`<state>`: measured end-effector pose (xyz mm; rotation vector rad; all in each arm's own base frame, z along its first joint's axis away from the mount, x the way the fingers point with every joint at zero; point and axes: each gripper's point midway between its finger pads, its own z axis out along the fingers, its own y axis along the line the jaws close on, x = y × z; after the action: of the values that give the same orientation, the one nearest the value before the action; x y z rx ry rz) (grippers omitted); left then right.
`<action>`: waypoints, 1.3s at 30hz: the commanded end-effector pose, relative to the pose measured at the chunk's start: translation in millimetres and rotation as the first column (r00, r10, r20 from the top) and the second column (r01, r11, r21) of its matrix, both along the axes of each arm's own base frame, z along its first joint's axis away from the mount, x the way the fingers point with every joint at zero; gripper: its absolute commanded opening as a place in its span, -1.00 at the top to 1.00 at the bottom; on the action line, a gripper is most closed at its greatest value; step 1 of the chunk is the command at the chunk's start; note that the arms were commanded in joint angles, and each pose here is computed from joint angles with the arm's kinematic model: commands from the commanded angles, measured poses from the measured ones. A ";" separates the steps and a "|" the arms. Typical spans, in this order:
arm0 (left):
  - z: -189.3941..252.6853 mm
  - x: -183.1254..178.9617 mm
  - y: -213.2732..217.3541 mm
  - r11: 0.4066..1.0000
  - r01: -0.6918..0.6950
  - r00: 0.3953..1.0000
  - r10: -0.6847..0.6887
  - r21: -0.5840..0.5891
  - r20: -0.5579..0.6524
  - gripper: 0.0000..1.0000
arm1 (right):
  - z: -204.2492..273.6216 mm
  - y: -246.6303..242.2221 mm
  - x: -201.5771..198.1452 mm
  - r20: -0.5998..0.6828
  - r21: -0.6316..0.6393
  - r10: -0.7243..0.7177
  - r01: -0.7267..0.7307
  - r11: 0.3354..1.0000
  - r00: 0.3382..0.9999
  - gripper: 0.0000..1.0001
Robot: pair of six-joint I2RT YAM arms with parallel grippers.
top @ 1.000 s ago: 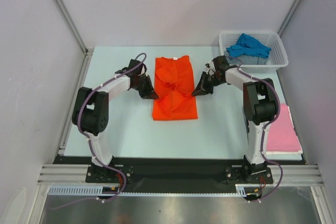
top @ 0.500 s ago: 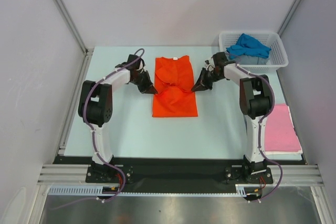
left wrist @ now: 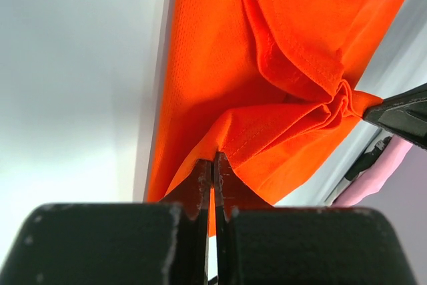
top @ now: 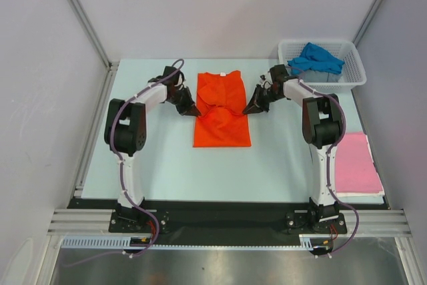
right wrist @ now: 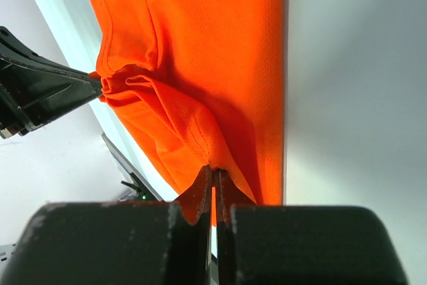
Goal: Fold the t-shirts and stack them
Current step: Fold the tshirt
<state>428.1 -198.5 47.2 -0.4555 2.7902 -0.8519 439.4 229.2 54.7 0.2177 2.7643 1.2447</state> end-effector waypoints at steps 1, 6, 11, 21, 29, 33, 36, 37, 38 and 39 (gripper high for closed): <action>13.0 14.9 -1.5 1.000 0.011 0.999 -0.011 -0.018 0.044 0.99 | 13.1 0.2 11.3 0.016 0.022 -0.006 0.006 1.000 1.000 1.00; 9.5 17.0 -1.2 1.000 0.010 0.999 -0.010 -0.012 0.036 0.99 | 10.3 -3.6 12.5 0.004 0.017 -0.010 0.010 1.000 1.000 1.00; 5.7 16.9 0.3 1.000 0.010 1.000 -0.010 0.000 0.027 0.99 | 8.9 -4.8 15.6 0.000 0.027 -0.014 0.014 1.000 1.000 1.00; 7.0 26.4 3.9 1.000 -0.001 0.999 0.000 0.023 0.040 0.80 | 3.8 -11.1 20.0 -0.006 0.037 -0.024 0.024 0.999 1.000 0.86; 85.3 37.8 34.3 0.980 -0.044 0.959 -0.013 0.193 0.284 0.03 | 35.1 -45.1 30.7 0.096 -0.155 0.001 0.014 0.988 0.995 0.38; 121.5 22.1 26.1 0.984 -0.028 0.913 -0.045 0.173 0.405 0.01 | 54.3 -53.9 22.9 0.149 -0.216 0.015 0.017 0.976 0.989 0.10; 121.1 0.1 -7.6 0.995 0.077 0.901 -0.099 0.069 0.422 0.18 | 58.6 -28.4 2.0 0.129 -0.103 0.029 -0.016 0.995 0.991 0.11; 124.2 3.0 -19.7 0.996 0.092 0.885 -0.092 0.022 0.457 0.27 | 58.8 -15.4 -3.9 0.135 -0.082 0.045 -0.034 0.996 0.990 0.12; 110.8 -11.7 -32.0 0.990 0.141 0.898 -0.116 -0.027 0.425 0.32 | 68.7 -6.0 1.6 0.186 -0.051 0.032 -0.023 0.998 0.982 0.14; 105.8 -18.9 -47.2 0.982 0.180 0.895 -0.138 -0.060 0.424 0.38 | 68.1 3.3 -3.3 0.187 -0.022 0.040 -0.037 0.999 0.982 0.20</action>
<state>429.0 -200.1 169.5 -0.1659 2.4230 -0.7860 445.0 196.1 97.2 0.1367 2.7305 1.0497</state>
